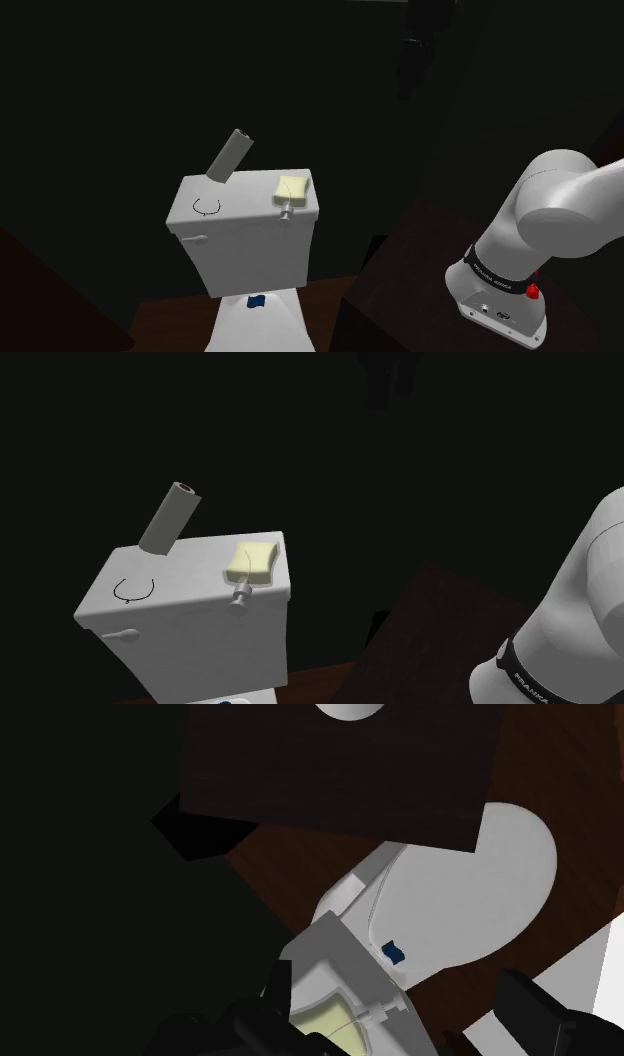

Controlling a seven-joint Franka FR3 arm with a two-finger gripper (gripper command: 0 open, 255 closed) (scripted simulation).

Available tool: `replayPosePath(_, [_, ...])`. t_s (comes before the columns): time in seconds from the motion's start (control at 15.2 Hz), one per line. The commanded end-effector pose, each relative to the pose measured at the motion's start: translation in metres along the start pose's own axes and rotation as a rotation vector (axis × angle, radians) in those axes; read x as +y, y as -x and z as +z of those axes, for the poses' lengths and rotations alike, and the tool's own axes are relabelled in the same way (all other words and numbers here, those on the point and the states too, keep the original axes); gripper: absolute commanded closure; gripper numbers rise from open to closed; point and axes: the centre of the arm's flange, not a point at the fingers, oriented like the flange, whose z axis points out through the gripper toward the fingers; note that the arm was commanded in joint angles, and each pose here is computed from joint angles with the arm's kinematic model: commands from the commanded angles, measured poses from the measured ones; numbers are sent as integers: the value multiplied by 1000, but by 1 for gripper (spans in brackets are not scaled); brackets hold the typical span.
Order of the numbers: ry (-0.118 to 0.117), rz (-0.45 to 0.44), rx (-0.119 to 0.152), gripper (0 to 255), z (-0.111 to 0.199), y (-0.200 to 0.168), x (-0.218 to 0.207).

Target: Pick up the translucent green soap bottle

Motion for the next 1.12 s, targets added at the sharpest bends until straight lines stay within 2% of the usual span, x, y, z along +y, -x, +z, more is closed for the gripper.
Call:
replayPosePath(0.0, [0,0,0,0,0,0,0])
replayPosePath(1.06, [-39,238,110,0,182,-78,-47])
